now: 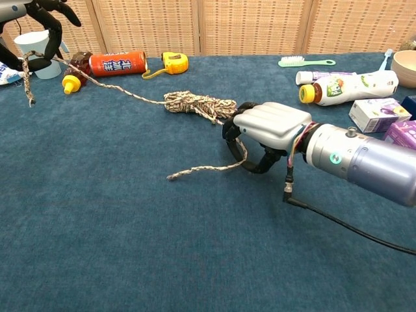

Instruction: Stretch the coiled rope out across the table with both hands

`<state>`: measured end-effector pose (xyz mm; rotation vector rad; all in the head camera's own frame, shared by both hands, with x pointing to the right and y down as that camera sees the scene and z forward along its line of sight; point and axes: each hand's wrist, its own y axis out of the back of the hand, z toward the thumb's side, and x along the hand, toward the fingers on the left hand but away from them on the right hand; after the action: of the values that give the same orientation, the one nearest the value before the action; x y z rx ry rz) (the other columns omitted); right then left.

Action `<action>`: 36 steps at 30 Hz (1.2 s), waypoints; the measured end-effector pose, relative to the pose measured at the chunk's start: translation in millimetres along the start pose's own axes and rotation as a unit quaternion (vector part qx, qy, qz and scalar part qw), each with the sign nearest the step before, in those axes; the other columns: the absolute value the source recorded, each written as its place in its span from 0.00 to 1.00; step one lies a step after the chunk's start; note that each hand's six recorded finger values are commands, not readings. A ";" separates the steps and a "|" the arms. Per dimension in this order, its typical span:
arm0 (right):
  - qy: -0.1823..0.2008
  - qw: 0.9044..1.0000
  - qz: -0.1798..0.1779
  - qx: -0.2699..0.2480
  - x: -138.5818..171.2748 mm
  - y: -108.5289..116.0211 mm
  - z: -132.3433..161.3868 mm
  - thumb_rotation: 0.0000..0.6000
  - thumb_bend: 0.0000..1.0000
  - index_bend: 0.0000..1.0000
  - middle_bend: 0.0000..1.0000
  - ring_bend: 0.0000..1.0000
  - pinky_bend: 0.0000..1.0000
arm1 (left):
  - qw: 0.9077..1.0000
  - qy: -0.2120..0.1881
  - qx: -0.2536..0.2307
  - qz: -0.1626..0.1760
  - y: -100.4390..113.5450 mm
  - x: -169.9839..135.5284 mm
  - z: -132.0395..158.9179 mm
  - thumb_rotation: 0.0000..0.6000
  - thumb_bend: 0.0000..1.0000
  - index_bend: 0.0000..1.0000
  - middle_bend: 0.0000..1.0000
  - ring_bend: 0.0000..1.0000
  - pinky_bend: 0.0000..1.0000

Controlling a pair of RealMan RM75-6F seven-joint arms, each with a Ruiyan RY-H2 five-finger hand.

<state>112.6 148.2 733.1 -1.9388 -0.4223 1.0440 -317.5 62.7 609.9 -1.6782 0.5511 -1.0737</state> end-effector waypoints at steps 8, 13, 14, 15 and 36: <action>-0.018 0.999 -0.026 0.000 17.5 17.3 -18.9 1.00 0.44 0.59 0.25 0.15 0.00 | 1.000 0.013 -0.006 -0.003 -2.3 -17.1 -9.5 1.00 0.46 0.80 0.24 0.01 0.00; -0.035 0.998 -0.052 0.002 34.2 35.3 -35.7 1.00 0.44 0.59 0.25 0.16 0.00 | 0.999 0.030 -0.016 -0.004 -6.8 -39.1 -18.8 1.00 0.46 0.81 0.26 0.02 0.00; -0.039 0.998 -0.056 0.003 39.4 40.2 -40.3 1.00 0.44 0.59 0.25 0.16 0.00 | 0.999 0.034 -0.017 -0.003 -7.3 -44.2 -21.3 1.00 0.46 0.81 0.26 0.02 0.00; -0.042 0.997 -0.060 0.004 43.4 43.9 -43.8 1.00 0.44 0.59 0.25 0.16 0.00 | 0.999 0.040 -0.018 -0.003 -7.9 -50.6 -24.6 1.00 0.46 0.81 0.27 0.02 0.00; -0.127 0.985 -0.117 0.018 110.3 88.5 -107.5 1.00 0.44 0.59 0.27 0.17 0.00 | 0.987 0.159 -0.029 -0.014 -17.3 -134.4 -87.8 1.00 0.46 0.82 0.27 0.03 0.00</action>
<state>255.0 110.1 633.9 -1.6816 -0.7495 1.1382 -461.8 128.8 580.5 -1.5766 0.7721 -1.3691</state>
